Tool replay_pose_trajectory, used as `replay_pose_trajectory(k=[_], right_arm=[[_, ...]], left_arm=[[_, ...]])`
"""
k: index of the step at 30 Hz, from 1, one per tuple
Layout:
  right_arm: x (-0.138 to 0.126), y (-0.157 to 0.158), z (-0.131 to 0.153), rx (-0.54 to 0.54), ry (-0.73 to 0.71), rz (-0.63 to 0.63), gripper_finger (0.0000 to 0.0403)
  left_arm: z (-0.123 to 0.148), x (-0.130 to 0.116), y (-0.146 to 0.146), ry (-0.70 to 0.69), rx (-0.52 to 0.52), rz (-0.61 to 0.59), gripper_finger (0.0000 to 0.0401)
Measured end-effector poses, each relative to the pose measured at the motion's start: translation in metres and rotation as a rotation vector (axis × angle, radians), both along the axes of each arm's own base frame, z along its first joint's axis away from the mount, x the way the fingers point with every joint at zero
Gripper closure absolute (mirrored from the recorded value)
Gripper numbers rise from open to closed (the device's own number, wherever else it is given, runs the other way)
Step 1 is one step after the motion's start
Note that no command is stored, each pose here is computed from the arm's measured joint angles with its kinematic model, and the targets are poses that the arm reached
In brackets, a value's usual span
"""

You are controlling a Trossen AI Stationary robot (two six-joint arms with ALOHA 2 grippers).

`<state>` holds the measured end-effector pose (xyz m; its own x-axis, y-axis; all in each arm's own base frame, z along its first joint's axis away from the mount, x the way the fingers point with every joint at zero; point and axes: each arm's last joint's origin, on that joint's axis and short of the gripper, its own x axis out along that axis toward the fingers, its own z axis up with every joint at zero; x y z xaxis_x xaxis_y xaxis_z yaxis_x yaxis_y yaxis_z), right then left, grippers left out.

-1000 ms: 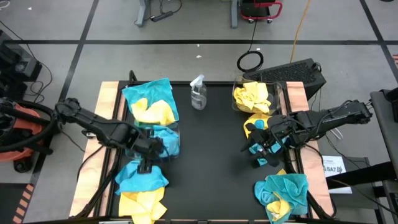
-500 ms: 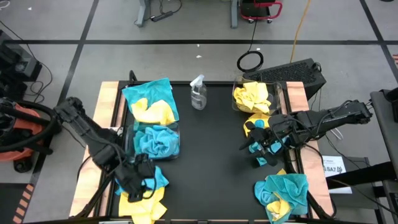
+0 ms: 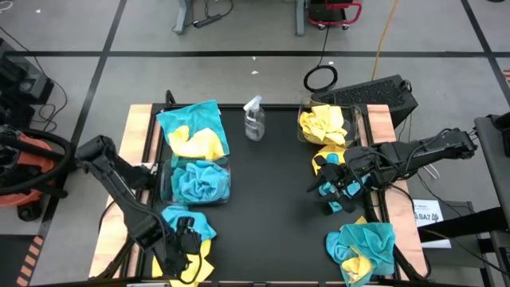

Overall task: Sort microfiber towel by color & place in baskets
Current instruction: Put the yellow towel into the top transparent bin

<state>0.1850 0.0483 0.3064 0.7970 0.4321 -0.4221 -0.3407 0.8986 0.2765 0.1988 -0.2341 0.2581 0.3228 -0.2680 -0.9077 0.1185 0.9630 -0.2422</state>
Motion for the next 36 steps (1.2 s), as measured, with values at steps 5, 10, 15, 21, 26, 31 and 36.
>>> replay_pose_trajectory(k=[5, 10, 15, 21, 26, 31, 36], right_arm=[[0.0, -0.001, 0.0, -0.037, -0.013, -0.003, 0.0209], [0.0, 0.0, -0.001, -0.054, -0.021, 0.005, 0.0209], [0.005, 0.0, -0.005, -0.078, -0.005, 0.015, 0.0209], [0.015, 0.003, -0.015, -0.093, 0.05, 0.02, 0.0209], [0.023, 0.005, -0.024, -0.101, 0.098, 0.025, 0.0209], [0.025, 0.005, -0.027, -0.119, 0.105, 0.037, 0.0209], [0.025, 0.005, -0.027, -0.137, 0.094, 0.049, 0.0209]], left_arm=[[-0.02, 0.007, -0.019, 0.019, -0.021, -0.029, 0.015], [-0.04, 0.008, -0.034, 0.078, -0.046, -0.011, 0.015], [-0.057, 0.001, -0.041, 0.153, 0.007, -0.001, 0.015], [-0.072, -0.01, -0.035, 0.259, 0.164, 0.023, 0.015], [-0.081, -0.008, -0.035, 0.263, 0.218, 0.026, 0.015], [-0.088, -0.006, -0.035, 0.237, 0.266, 0.039, 0.0154], [-0.089, -0.005, -0.035, 0.214, 0.287, 0.049, 0.0206]])
